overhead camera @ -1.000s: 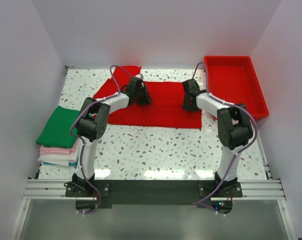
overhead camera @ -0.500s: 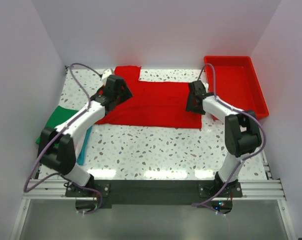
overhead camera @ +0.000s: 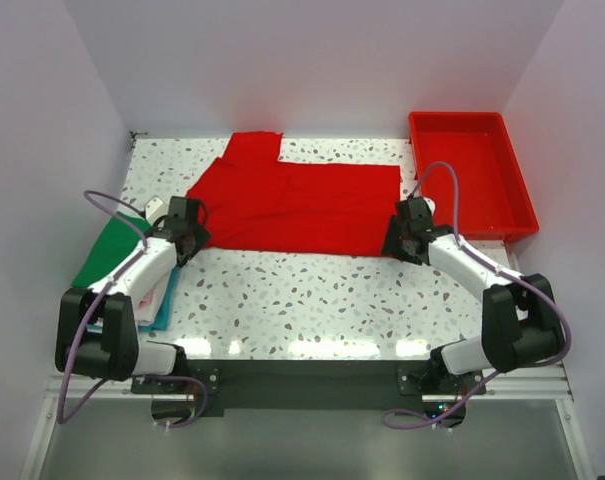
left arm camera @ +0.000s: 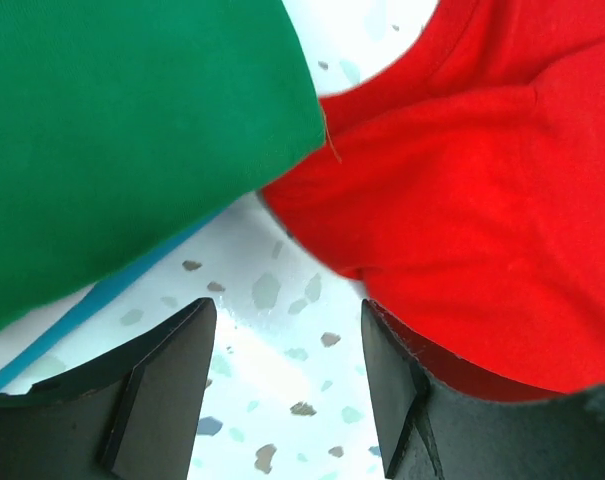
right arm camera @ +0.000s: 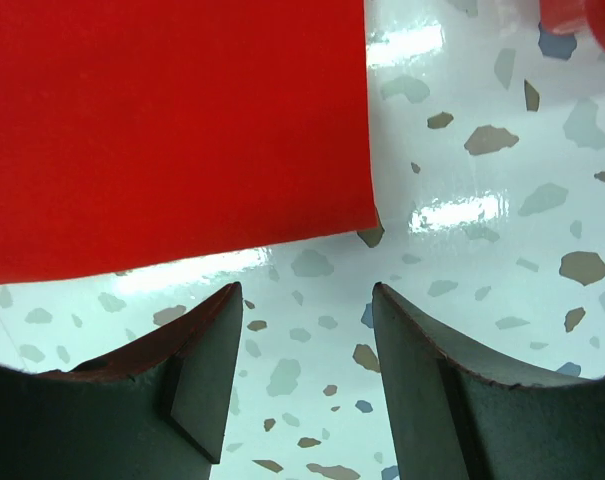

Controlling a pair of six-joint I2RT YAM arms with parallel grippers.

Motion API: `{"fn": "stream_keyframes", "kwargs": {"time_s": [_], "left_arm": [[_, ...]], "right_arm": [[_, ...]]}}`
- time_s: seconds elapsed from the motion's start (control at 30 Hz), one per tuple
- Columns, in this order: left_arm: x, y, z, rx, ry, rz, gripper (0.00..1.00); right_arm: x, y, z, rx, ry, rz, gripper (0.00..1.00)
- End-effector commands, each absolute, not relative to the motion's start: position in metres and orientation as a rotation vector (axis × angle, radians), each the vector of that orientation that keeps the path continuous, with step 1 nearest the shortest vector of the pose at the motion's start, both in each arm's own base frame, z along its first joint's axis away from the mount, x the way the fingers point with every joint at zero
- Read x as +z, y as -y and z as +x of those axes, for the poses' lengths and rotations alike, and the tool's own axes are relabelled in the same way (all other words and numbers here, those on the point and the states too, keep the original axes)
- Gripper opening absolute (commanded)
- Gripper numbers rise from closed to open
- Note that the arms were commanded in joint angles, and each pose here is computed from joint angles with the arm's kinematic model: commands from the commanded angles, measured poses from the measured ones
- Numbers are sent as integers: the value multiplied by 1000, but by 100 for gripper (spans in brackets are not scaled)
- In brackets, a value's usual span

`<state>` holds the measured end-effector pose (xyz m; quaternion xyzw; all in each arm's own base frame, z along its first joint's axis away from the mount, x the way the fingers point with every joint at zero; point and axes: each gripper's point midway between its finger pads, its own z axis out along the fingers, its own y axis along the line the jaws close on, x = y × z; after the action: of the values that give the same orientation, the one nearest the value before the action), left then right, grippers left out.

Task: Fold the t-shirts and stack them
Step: Fold the tshirt

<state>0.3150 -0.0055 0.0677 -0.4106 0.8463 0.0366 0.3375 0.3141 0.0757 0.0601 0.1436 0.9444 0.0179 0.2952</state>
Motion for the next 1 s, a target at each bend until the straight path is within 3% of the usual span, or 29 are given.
{"fn": "stream_keyframes", "kwargs": {"time_s": [0.0,0.33,0.97], "left_arm": [[72,1,338,-49,-2108,-1176,65],[51,5,357,-261,-2072,-1299,60],[29,-19,370,-163,-2005,-1390,49]], "right_arm": [[70,-81,322,108,-2441,426,59],[69,-79,322,105,-2436,435,59],[62,-75,329,51,-2441,459,60]]}}
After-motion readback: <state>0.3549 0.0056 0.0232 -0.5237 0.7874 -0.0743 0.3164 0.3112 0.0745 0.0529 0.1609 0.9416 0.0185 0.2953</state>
